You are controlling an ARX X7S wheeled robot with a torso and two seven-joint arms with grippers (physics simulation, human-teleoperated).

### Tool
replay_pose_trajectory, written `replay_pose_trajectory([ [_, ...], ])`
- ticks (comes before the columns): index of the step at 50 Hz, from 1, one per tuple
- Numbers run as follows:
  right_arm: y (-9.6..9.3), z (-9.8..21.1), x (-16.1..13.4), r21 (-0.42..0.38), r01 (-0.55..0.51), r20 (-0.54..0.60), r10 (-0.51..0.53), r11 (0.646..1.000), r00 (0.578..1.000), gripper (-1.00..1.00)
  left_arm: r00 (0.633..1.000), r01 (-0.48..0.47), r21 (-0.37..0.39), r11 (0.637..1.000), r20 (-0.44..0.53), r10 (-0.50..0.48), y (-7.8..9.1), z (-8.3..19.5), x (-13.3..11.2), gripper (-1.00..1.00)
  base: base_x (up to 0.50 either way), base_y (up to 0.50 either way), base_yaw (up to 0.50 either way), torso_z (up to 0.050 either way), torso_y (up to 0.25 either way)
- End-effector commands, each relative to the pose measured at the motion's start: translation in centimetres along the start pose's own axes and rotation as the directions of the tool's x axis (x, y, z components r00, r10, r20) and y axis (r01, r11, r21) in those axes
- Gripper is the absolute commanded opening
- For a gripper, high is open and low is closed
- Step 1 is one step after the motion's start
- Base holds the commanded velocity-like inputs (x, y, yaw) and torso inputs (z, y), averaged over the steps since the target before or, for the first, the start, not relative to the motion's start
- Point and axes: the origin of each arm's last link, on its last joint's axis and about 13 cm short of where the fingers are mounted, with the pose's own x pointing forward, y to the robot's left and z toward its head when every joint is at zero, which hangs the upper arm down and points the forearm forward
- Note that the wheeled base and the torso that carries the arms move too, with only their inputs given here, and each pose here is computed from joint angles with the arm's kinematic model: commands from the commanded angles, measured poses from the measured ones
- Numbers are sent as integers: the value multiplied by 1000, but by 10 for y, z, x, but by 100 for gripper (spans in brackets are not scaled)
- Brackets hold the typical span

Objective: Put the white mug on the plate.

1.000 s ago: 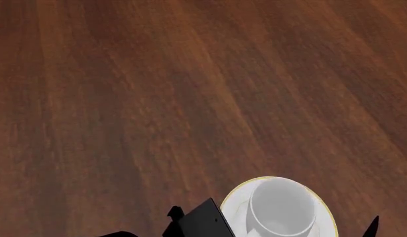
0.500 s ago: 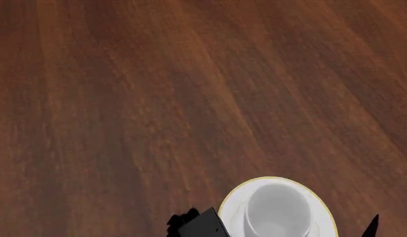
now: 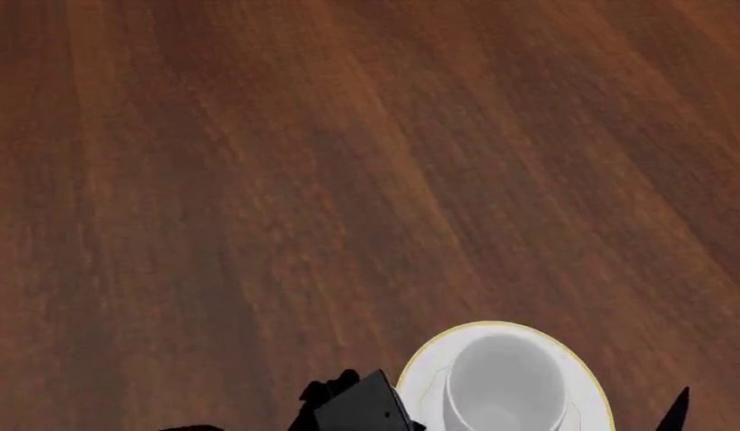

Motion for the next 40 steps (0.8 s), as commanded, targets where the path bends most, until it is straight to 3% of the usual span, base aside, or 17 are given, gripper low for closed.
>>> replay_pose_trajectory([
  [1,0,0,-1,0,-2,1,2,1000,1000,100,1000,11,21,1000,22,-12,-5,11,-15,100,0,0,0,0,0],
  [40,3,2,2,-4,-7,2,7,1000,1000,100,999,19,77,997,34,-22,-6,36,-50,100,0,0,0,0,0],
])
